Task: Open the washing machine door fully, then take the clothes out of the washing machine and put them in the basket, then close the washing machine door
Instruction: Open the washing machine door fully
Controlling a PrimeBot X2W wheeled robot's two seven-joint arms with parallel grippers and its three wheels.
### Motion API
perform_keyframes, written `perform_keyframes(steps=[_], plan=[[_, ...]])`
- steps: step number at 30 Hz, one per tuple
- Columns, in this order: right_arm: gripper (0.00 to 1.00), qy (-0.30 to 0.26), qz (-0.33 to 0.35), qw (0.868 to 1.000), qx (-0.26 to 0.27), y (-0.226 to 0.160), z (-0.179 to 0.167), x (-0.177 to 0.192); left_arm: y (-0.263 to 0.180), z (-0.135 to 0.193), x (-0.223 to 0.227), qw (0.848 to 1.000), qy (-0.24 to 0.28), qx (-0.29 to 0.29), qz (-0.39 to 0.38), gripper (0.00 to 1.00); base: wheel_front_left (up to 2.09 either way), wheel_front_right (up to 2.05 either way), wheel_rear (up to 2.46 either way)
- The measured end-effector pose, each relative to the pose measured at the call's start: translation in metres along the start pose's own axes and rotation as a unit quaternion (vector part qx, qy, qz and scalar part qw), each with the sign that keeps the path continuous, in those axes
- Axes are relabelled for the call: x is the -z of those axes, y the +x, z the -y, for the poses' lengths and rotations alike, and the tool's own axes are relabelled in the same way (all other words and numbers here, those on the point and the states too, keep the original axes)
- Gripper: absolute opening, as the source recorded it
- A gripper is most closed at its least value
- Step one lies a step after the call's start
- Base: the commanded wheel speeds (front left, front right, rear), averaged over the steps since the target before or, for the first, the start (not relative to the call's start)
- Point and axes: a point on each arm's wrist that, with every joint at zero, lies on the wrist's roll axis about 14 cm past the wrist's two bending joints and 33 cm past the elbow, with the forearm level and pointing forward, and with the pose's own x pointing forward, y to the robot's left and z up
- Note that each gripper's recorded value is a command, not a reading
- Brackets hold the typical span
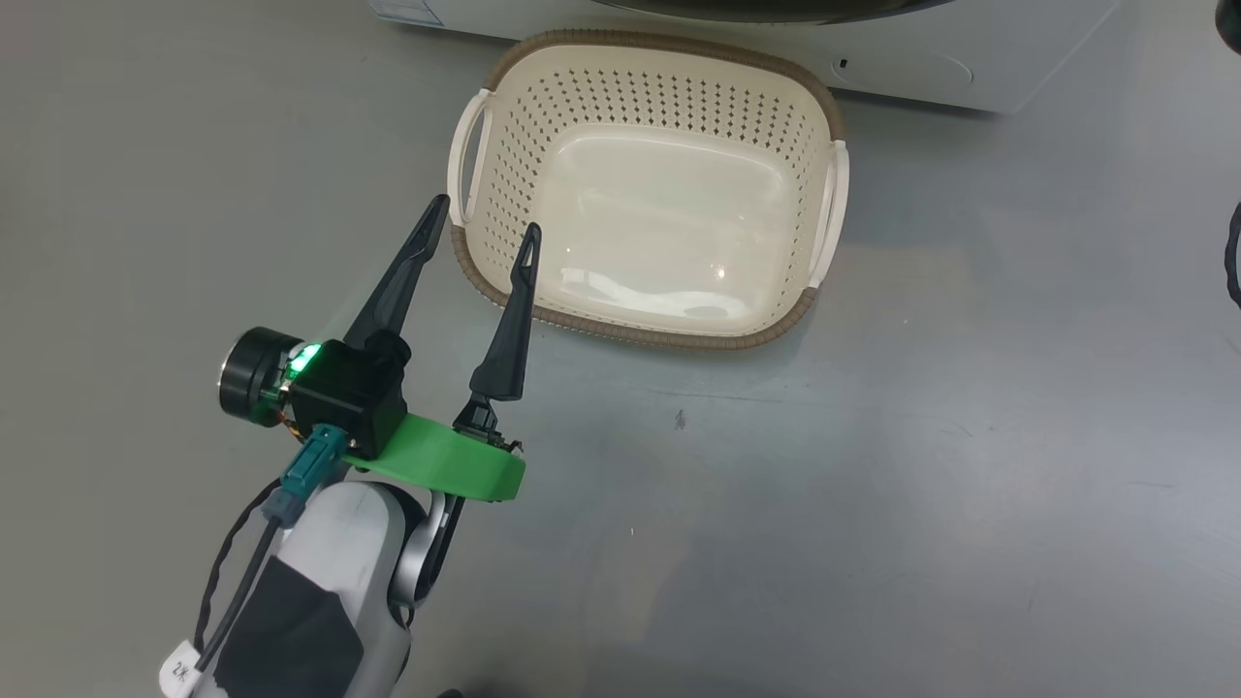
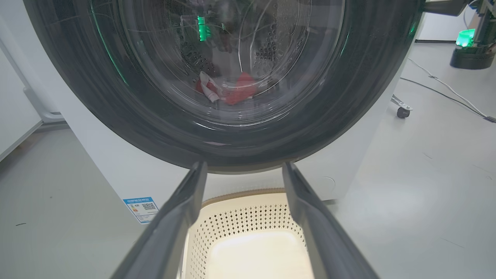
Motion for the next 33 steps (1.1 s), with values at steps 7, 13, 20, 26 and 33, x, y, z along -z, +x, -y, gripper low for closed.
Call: perform_keyframes(steps=[7,13,20,26,33], plan=[[0.00,0.011,-0.013,1.000,0.007,0.003,0.008,0.002,0.003,-0.001,0.000,1.000,0.001,0.000,0.001,1.00,0.00,0.00,0.00],[0.00,0.018,-0.029,0.999,0.003,0.003,0.007,0.005,0.004,0.000,0.001,1.000,0.001,0.001,0.000,1.00,0.00,0.00,0.00],[0.00,0.028,-0.049,0.998,-0.007,-0.002,0.005,0.010,0.005,0.000,0.002,1.000,0.000,0.001,-0.002,1.00,0.00,0.00,0.00],[0.00,0.027,-0.072,0.997,-0.015,-0.010,-0.001,0.019,0.005,0.005,-0.003,1.000,0.000,0.007,0.003,1.00,0.00,0.00,0.00],[0.00,0.035,-0.093,0.995,-0.018,-0.025,-0.003,0.033,0.003,0.012,-0.009,1.000,0.003,0.016,0.008,1.00,0.00,0.00,0.00]])
